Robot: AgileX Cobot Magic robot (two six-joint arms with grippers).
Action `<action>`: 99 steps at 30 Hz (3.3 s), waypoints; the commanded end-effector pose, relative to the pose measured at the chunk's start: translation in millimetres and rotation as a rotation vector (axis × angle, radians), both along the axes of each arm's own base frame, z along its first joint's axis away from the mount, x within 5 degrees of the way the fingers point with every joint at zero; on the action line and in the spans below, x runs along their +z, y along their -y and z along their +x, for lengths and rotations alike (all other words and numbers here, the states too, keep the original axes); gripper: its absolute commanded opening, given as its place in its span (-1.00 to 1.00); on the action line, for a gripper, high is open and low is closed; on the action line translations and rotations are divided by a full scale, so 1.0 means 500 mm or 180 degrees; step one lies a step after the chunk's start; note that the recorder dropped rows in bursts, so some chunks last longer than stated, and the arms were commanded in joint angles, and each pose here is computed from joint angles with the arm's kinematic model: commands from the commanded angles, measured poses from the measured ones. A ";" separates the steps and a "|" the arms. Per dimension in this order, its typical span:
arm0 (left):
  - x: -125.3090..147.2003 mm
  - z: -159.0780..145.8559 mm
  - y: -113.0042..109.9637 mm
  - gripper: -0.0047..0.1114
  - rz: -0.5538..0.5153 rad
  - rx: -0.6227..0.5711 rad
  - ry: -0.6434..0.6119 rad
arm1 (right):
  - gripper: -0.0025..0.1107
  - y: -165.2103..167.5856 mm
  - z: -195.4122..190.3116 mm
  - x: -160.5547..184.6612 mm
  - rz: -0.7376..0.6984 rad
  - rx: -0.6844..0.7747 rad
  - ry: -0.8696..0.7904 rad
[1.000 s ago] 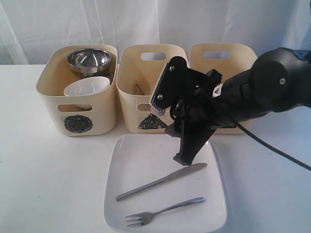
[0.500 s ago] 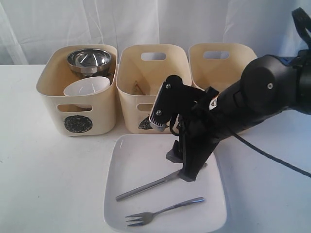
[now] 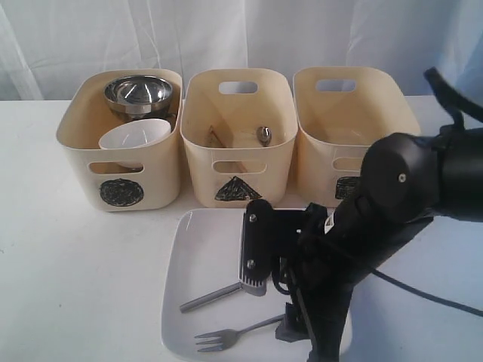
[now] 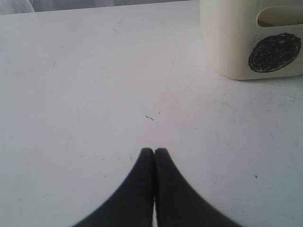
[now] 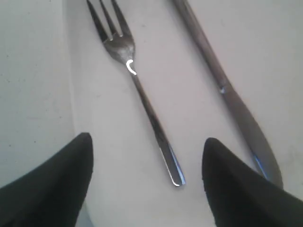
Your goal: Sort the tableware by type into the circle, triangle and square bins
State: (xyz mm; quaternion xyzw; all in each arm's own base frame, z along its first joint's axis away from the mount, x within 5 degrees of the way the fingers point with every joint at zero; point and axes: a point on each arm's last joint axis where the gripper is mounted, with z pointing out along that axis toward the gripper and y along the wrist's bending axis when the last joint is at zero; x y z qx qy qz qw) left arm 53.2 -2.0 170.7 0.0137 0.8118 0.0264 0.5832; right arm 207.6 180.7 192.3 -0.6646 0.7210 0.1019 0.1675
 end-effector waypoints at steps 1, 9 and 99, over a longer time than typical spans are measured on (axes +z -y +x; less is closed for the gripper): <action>-0.002 0.000 0.001 -0.92 -0.0052 -0.0015 -0.0001 | 0.09 -0.006 0.002 -0.036 -0.0056 0.0021 0.0047; -0.002 0.000 0.001 -0.92 -0.0052 -0.0015 -0.0001 | 0.05 -0.014 0.016 -0.080 -0.0152 -0.0010 0.0037; -0.002 0.000 0.001 -0.92 -0.0052 -0.0015 -0.0001 | -0.96 -0.130 0.220 0.128 0.2071 -0.1642 0.2807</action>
